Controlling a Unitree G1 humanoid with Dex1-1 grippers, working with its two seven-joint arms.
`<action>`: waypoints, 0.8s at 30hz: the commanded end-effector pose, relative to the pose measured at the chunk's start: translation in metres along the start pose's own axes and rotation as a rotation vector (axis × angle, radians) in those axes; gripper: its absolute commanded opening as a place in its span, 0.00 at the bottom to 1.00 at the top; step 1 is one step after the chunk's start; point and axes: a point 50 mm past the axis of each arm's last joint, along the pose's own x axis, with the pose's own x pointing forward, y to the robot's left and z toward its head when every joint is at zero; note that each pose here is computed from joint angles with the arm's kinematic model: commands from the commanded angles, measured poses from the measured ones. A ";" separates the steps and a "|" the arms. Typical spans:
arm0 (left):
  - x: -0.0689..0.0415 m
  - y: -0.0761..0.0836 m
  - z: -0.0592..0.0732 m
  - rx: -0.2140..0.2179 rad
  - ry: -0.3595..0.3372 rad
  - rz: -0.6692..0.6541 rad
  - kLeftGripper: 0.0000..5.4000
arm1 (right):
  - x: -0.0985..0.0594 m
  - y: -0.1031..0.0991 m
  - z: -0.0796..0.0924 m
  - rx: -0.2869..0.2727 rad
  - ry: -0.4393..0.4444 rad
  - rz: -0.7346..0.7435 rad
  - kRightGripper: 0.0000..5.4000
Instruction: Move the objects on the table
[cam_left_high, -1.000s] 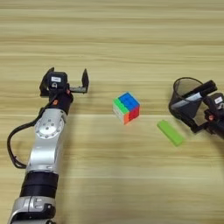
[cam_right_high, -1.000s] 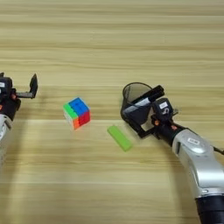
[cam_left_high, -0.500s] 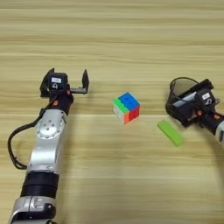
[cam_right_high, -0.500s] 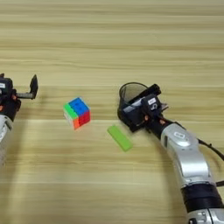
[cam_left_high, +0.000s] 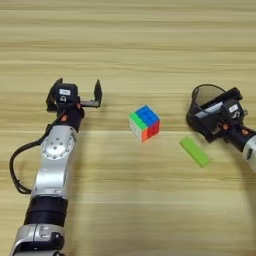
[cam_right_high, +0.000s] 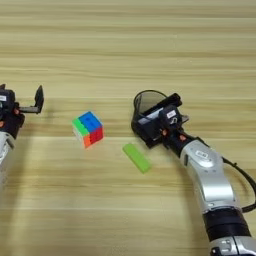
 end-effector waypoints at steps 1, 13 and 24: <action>0.002 -0.002 0.001 0.011 -0.005 -0.007 1.00 | -0.003 0.003 0.019 -0.034 -0.096 0.047 0.90; 0.003 -0.002 0.001 0.012 -0.004 -0.009 1.00 | -0.035 0.041 0.078 -0.127 -0.311 0.444 0.89; 0.003 -0.004 0.001 0.009 -0.008 -0.009 1.00 | -0.064 0.092 0.054 -0.088 -0.169 0.876 0.89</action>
